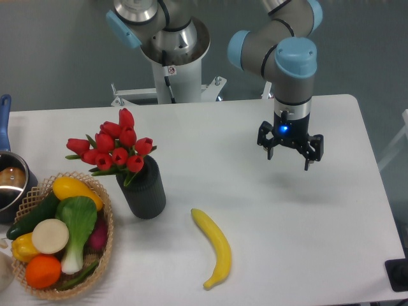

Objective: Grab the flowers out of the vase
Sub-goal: 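Move the open gripper over toward the red tulips in the black vase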

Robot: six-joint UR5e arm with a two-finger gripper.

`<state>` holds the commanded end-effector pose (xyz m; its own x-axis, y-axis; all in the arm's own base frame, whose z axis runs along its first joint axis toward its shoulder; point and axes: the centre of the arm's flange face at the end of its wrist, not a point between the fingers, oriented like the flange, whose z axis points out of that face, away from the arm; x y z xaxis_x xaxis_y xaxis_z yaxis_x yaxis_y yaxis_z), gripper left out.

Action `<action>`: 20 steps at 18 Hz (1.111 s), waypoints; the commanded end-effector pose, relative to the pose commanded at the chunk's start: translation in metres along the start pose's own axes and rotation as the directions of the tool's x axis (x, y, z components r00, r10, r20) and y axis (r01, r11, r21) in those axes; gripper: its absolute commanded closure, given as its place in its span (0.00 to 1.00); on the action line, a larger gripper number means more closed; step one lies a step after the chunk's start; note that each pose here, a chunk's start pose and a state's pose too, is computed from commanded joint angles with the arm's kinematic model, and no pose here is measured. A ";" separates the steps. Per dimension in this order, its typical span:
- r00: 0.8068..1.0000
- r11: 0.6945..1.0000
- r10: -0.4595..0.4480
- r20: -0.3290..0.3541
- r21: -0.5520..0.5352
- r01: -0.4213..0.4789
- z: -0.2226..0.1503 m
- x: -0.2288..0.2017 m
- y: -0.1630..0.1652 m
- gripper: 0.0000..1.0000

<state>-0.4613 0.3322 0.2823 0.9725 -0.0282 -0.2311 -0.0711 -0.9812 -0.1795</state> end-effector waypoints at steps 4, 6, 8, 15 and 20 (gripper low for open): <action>1.000 1.000 -0.005 -0.002 0.001 0.005 0.000 0.000 0.000 0.00; 1.000 1.000 -0.002 -0.004 0.010 0.002 -0.003 0.002 -0.003 0.00; 1.000 1.000 0.006 -0.020 0.030 -0.005 -0.003 0.017 -0.019 0.00; 0.993 0.967 0.063 -0.104 0.251 -0.035 -0.036 0.093 -0.077 0.00; 0.986 0.932 0.159 -0.038 0.336 -0.138 -0.105 0.144 -0.105 0.00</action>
<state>-0.2899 0.4114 0.3686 0.9565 -0.1915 -0.2200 -0.2744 -0.8464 -0.4565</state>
